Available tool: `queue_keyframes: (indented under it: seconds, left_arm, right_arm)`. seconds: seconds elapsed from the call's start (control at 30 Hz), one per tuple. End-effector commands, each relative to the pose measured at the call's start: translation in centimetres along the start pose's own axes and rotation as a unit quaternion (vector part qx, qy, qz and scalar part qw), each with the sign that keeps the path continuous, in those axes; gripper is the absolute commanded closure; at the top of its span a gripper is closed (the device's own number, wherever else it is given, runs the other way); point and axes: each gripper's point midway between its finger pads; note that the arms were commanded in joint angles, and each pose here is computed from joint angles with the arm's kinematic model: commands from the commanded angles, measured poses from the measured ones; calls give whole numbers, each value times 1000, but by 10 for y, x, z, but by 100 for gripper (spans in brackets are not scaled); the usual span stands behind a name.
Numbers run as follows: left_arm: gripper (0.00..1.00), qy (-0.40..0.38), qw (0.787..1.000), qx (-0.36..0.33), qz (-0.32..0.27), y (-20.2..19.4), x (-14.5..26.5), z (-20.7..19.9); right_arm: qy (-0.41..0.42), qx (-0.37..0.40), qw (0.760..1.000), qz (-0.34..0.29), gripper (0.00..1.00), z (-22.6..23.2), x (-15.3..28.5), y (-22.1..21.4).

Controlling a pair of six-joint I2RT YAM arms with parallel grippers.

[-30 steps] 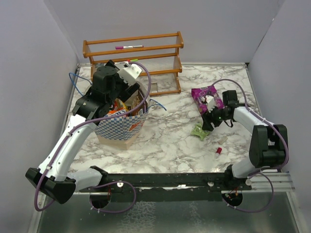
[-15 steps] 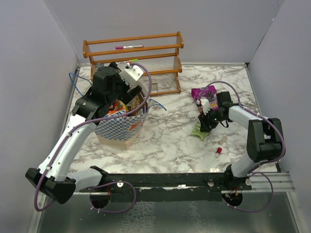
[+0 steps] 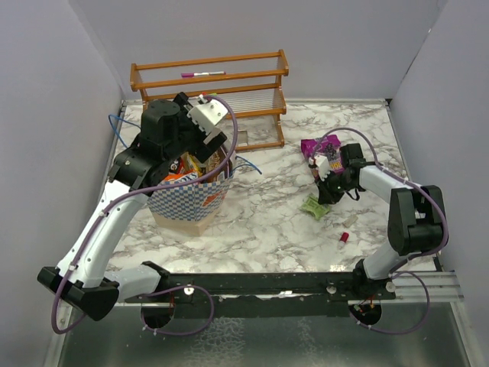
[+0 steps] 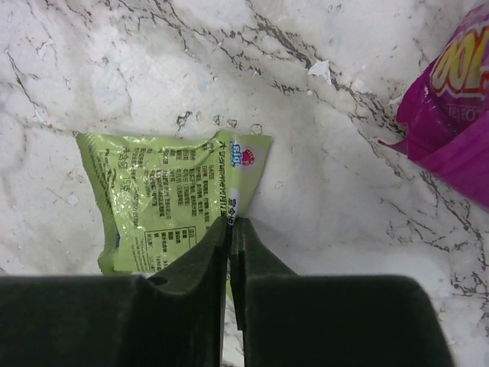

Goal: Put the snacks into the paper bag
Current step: Pick up the snack from the center of the board, then place the snack in the paper bag.

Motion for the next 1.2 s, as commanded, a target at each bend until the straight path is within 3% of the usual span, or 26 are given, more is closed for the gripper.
queue_keyframes:
  seconds: [0.0, 0.27, 0.5, 0.8, 1.17]
  left_arm:
    - [1, -33, 998, 19, -49, 32, 6, -8]
    - [3, -113, 986, 59, -112, 70, 4, -33]
    - [9, -216, 957, 96, -166, 108, 12, -66]
    - [14, -344, 905, 146, -201, 140, 16, -115]
    - [25, -423, 872, 160, -187, 146, 0, -173]
  right_arm:
    - [-9, 18, 1000, -13, 98, -3, 14, 20]
    - [-5, 54, 995, -79, 99, 6, 57, 70]
    - [24, 102, 980, -167, 99, 37, 107, 121]
    - [86, 172, 937, -291, 99, 102, 177, 180]
    - [145, 231, 887, -373, 99, 159, 228, 206]
Point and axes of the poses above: each gripper's point midway between its finger pads, its own x axis back along the fingers, its own z axis along the line the jaws close on, y = z × x, and after that the axes turned 1 degree about x, right-handed
